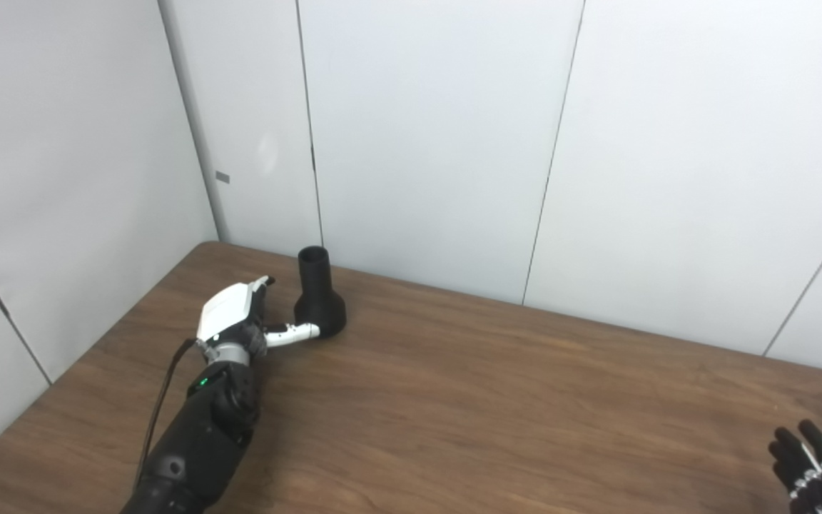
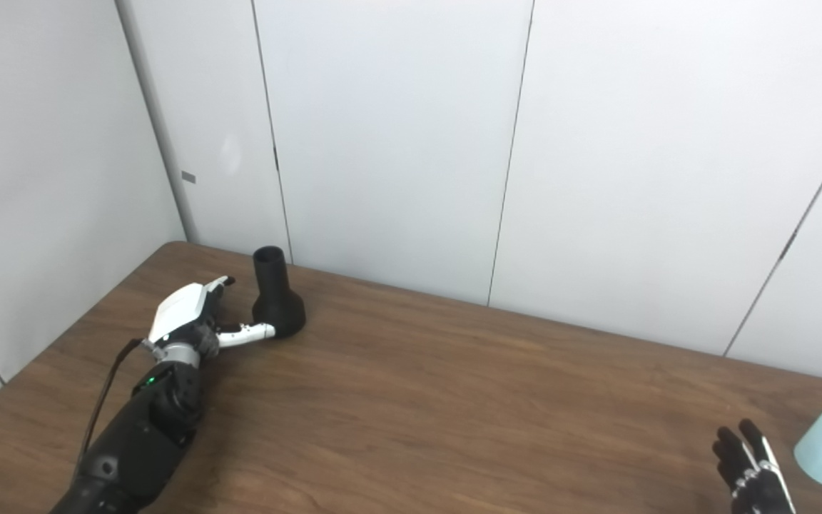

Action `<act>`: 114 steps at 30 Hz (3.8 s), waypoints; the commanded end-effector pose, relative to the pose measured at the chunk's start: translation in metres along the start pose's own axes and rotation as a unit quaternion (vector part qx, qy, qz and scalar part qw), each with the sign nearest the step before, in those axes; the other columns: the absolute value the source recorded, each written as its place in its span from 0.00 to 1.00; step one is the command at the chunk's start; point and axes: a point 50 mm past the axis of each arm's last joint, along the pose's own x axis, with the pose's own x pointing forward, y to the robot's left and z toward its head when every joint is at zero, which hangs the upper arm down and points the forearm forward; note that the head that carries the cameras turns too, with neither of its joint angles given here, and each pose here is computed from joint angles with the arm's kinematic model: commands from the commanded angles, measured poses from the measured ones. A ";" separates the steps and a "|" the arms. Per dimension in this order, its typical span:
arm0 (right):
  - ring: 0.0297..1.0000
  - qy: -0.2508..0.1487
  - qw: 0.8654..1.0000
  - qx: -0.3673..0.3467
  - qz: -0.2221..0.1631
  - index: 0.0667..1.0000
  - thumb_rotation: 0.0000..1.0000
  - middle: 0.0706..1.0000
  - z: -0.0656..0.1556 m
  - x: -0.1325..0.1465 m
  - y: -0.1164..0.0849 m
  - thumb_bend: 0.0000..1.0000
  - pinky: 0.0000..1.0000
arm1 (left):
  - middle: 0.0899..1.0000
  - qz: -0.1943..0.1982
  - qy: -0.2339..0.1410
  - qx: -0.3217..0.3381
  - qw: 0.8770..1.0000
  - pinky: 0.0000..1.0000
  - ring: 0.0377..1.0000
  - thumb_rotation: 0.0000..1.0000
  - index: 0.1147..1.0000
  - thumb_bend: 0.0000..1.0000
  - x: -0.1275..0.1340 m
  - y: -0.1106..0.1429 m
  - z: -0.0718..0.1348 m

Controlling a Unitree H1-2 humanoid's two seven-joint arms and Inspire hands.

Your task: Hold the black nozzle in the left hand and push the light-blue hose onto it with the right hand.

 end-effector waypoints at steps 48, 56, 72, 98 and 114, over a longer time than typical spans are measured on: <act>0.87 0.078 0.997 -0.010 -0.018 0.95 0.95 0.87 -0.033 -0.045 0.005 0.68 0.92 | 0.90 -0.034 -0.036 -0.016 0.999 0.99 0.96 0.42 0.87 0.99 0.037 -0.007 0.046; 0.86 0.077 0.997 -0.012 -0.016 0.95 0.95 0.86 -0.032 -0.045 0.006 0.66 0.91 | 0.86 -0.041 -0.045 -0.015 0.998 0.88 0.92 0.42 0.85 0.99 0.039 -0.011 0.048; 0.88 0.079 0.997 -0.004 -0.013 0.95 0.92 0.87 -0.027 -0.049 0.007 0.66 0.89 | 0.78 -0.065 -0.061 0.011 0.996 0.69 0.80 0.39 0.79 0.96 0.042 -0.018 0.049; 0.86 0.071 0.997 -0.025 -0.009 0.95 0.94 0.88 -0.020 -0.050 0.007 0.62 0.82 | 0.60 -0.095 -0.033 0.068 0.993 0.54 0.58 0.04 0.46 0.57 0.035 -0.026 0.041; 0.86 0.071 0.997 -0.018 -0.008 0.96 0.92 0.87 -0.016 -0.049 0.008 0.59 0.80 | 0.50 -0.073 -0.043 0.055 0.995 0.52 0.56 0.00 0.40 0.51 0.035 -0.024 0.043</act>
